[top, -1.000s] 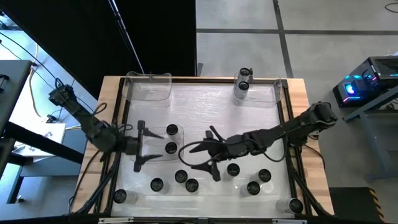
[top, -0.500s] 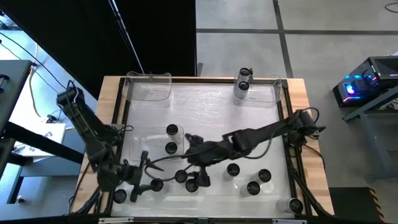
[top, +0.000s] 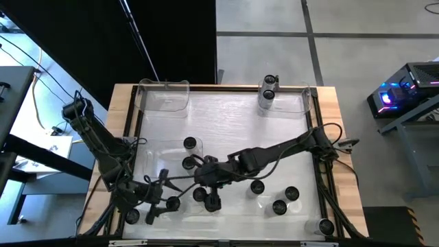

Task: Sort soda cans
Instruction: Put the white-yellow can into the top left transparent bin

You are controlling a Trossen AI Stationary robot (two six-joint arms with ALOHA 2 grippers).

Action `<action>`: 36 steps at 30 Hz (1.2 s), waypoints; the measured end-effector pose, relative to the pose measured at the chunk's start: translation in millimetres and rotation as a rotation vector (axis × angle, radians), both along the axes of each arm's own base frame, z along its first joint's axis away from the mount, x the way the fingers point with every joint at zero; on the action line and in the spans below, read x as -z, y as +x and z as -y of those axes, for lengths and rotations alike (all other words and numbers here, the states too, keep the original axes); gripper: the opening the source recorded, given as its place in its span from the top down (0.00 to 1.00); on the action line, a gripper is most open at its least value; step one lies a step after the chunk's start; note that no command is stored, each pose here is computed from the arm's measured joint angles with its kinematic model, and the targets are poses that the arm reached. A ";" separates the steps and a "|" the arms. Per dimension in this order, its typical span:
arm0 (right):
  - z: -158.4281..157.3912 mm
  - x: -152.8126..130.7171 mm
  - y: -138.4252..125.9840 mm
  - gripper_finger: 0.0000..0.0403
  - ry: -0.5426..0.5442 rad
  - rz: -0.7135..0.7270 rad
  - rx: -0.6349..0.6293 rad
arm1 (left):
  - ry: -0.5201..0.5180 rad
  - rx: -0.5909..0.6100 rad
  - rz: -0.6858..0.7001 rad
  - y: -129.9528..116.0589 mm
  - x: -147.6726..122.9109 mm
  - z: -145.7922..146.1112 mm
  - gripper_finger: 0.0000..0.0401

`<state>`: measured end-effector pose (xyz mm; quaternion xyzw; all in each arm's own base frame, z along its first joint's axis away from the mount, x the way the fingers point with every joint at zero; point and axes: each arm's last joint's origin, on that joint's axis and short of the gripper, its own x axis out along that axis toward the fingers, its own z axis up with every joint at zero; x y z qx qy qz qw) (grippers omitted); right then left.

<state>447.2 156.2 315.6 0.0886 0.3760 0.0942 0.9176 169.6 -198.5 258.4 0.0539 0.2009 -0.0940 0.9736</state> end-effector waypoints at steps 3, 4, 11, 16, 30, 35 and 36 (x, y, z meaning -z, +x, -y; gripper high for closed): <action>-0.9 1.4 -1.9 0.19 -0.010 -0.020 0.012 | 0.033 -0.036 0.015 2.3 0.0 -3.3 0.27; -2.9 2.7 -4.6 0.19 -0.036 -0.036 0.025 | 0.040 -0.037 0.012 1.4 -0.4 -4.2 0.27; -26.3 -14.8 -62.4 0.19 -0.414 -0.099 0.312 | 0.061 -0.030 -0.041 -19.3 -6.0 -14.3 0.27; -24.6 -35.7 -107.3 0.19 -0.502 -0.124 0.511 | 0.093 -0.086 -0.053 -23.1 -7.7 -25.3 0.27; -93.0 21.1 -102.9 0.19 -0.163 -0.040 -0.059 | 0.085 -0.129 -0.043 -12.1 -10.1 -33.9 0.27; -90.9 50.0 -103.3 0.19 -0.124 -0.075 0.005 | 0.070 -0.132 -0.035 -10.6 -11.2 -34.0 0.27; -89.9 54.5 -104.2 0.19 -0.126 -0.084 0.027 | 0.070 -0.132 -0.035 -10.6 -11.2 -34.0 0.27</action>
